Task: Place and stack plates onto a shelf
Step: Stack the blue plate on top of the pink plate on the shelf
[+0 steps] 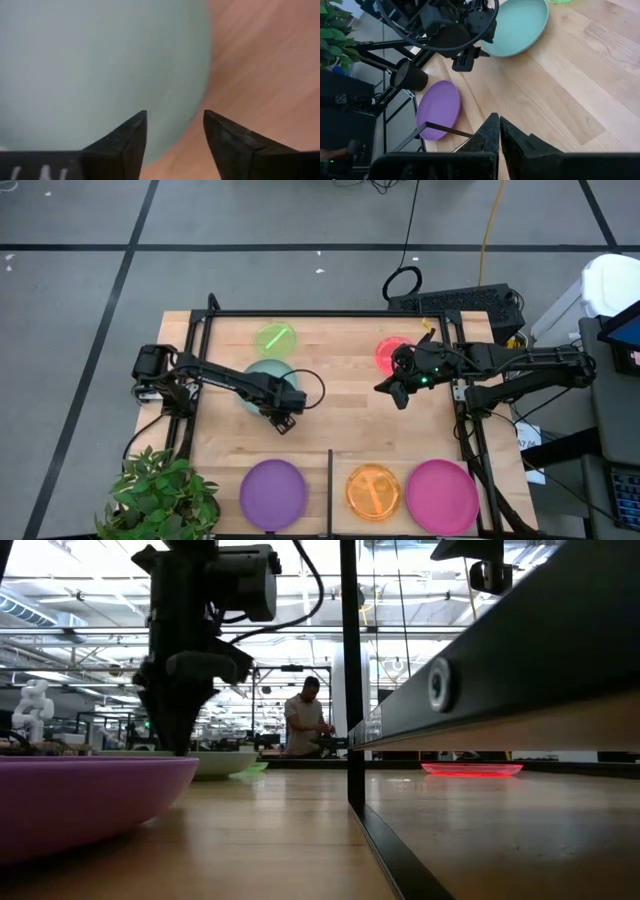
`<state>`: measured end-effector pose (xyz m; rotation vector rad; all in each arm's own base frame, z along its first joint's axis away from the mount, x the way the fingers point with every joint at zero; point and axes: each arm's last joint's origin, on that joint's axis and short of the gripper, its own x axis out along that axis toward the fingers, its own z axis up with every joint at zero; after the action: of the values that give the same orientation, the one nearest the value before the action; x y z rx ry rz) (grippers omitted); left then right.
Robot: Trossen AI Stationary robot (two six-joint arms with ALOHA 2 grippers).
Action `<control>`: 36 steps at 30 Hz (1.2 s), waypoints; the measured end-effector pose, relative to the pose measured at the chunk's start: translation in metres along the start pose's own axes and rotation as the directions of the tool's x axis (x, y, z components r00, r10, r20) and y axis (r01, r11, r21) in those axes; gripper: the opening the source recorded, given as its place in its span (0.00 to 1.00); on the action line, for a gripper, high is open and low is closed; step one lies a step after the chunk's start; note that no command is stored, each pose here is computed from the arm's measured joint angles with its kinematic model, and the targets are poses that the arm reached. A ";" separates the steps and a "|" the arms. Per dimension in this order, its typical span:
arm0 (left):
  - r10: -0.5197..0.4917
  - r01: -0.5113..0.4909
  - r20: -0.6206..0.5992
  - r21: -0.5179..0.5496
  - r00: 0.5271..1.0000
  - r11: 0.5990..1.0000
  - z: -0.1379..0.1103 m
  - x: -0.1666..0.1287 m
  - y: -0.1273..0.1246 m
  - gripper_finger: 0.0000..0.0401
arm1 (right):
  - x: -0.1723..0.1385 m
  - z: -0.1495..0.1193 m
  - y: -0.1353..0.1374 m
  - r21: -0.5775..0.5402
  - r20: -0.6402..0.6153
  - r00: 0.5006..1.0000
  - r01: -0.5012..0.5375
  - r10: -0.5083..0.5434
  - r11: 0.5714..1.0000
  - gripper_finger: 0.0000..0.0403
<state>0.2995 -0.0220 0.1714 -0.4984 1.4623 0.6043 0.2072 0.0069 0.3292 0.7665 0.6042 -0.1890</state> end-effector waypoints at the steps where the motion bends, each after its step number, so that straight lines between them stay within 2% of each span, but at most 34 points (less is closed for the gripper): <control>1: -0.008 0.008 0.010 0.015 1.000 1.000 0.000 0.002 -0.002 0.52 | 0.000 0.000 0.000 0.001 0.000 1.000 0.000 0.000 1.000 0.00; 5: 0.006 -0.009 0.052 0.056 0.999 0.998 -0.003 0.005 -0.005 0.49 | 0.000 0.000 0.000 0.007 0.000 1.000 0.000 0.000 1.000 0.00; 9: 0.014 -0.025 0.089 0.117 0.996 0.993 -0.004 0.006 -0.008 0.34 | 0.000 0.000 0.000 0.007 0.004 1.000 -0.003 0.003 1.000 0.00; 13: 0.016 -0.029 0.097 0.131 0.995 0.991 -0.004 0.006 -0.008 0.21 | 0.000 0.001 0.001 0.007 0.008 1.000 -0.007 0.007 1.000 0.00; 19: -0.026 0.003 0.132 0.171 0.991 0.985 -0.001 0.008 -0.011 0.19 | 0.000 0.002 0.002 0.004 0.023 0.999 -0.023 0.023 1.000 0.00; 25: -0.016 -0.005 0.131 0.163 0.991 0.987 -0.002 0.010 -0.010 0.18 | 0.000 -0.002 0.006 -0.010 0.005 0.999 -0.036 0.036 0.999 0.00; 27: -0.020 -0.006 0.136 0.186 0.991 0.983 -0.002 0.010 -0.010 0.15 | 0.000 -0.004 0.008 -0.016 -0.001 0.999 -0.042 0.042 0.999 0.00; 31: -0.023 -0.010 0.146 0.220 0.989 0.975 0.000 0.010 -0.010 0.03 | 0.000 -0.007 0.010 -0.024 -0.013 0.999 -0.051 0.051 0.998 0.00; 36: -0.023 -0.013 0.151 0.232 0.988 0.973 0.002 0.010 -0.008 0.02 | 0.000 -0.010 0.013 -0.023 -0.020 0.998 -0.058 0.057 0.998 0.00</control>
<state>0.3066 -0.0264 0.1613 -0.2665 1.3642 0.4496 0.2076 0.0236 0.3316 0.7629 0.6006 -0.1216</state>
